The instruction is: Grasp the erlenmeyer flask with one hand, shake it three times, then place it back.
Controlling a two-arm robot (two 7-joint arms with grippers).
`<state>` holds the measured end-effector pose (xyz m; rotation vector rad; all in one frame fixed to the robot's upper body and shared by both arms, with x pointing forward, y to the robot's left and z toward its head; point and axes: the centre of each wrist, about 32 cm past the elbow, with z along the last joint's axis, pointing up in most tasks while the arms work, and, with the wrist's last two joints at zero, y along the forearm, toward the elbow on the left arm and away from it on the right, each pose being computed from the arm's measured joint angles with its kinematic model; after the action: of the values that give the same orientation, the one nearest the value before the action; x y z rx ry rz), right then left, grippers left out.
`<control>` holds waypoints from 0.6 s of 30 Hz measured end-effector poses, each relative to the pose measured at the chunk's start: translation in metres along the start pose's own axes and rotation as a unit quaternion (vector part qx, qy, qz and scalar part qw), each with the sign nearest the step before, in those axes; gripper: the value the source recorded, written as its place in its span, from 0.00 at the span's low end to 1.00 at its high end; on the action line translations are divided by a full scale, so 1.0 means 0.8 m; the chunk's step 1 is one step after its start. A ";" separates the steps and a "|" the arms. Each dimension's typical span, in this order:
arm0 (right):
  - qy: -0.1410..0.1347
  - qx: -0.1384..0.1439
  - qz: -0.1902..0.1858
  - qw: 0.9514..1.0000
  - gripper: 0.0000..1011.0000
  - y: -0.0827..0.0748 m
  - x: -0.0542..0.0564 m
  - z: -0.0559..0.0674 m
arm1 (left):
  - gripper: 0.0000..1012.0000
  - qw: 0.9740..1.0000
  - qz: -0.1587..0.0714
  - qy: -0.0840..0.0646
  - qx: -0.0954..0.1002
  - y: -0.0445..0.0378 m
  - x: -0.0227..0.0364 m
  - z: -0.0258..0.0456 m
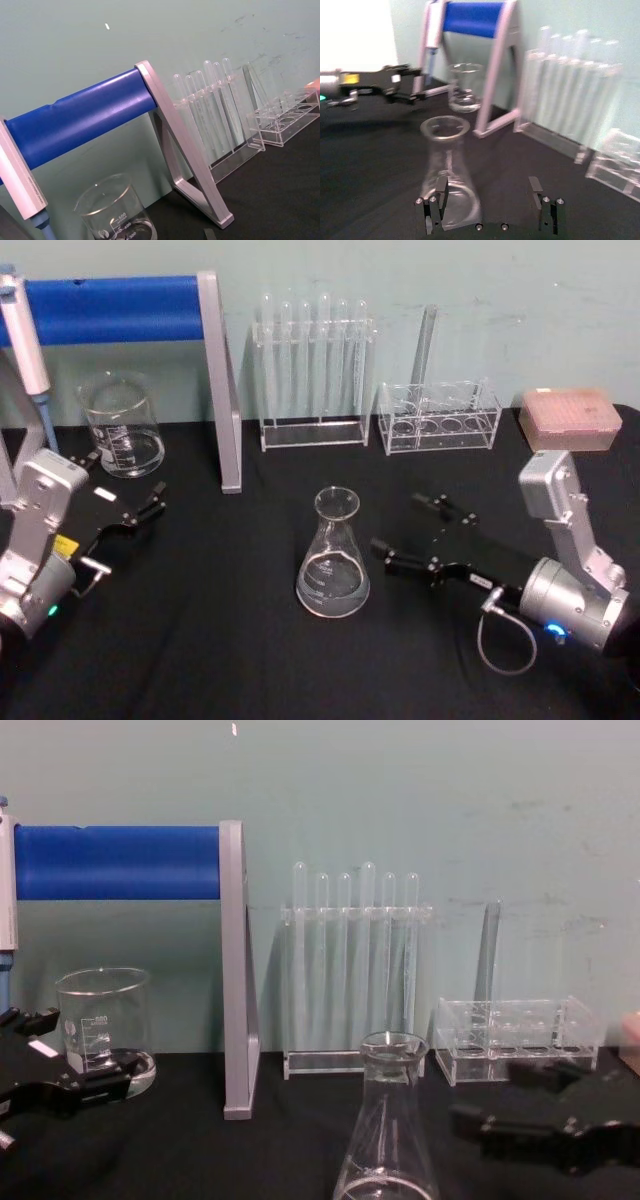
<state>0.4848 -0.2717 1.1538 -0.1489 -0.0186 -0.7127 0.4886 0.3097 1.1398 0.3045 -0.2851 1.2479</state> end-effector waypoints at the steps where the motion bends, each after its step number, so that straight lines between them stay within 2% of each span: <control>1: 0.001 0.004 -0.017 1.000 0.99 -0.004 0.000 0.000 | 0.99 1.000 0.000 0.000 0.000 0.000 0.0000 0.0000; 6: 0.005 0.036 -0.070 0.997 0.99 -0.007 -0.003 0.001 | 0.99 1.000 0.000 0.000 0.000 0.000 0.0000 0.0000; 8: 0.007 0.063 -0.099 0.993 0.99 -0.004 -0.005 0.004 | 0.99 1.000 0.000 0.000 0.000 0.000 0.0000 0.0000; 9: 0.007 0.063 -0.099 0.993 0.99 -0.004 -0.005 0.004 | 0.99 1.000 0.000 0.000 0.000 0.000 0.0000 0.0000; 10: 0.007 0.078 -0.113 0.990 0.99 -0.001 -0.007 0.005 | 0.99 1.000 0.000 0.000 0.000 0.000 0.0000 0.0000; 13: 0.006 0.098 -0.131 0.987 0.99 0.004 -0.010 0.008 | 0.99 1.000 0.000 0.000 0.000 0.000 0.0000 0.0000; 14: 0.006 0.110 -0.143 0.984 0.99 0.008 -0.012 0.009 | 0.99 1.000 0.000 0.000 0.000 0.000 0.0000 0.0000; 18: 0.008 0.125 -0.174 0.977 0.99 0.022 -0.017 0.010 | 0.99 1.000 0.000 0.000 0.000 0.000 0.0000 0.0000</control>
<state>0.4864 -0.2486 1.1586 0.1042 -0.1206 -1.0545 0.4886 0.3097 1.1398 0.3045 -0.2851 1.2479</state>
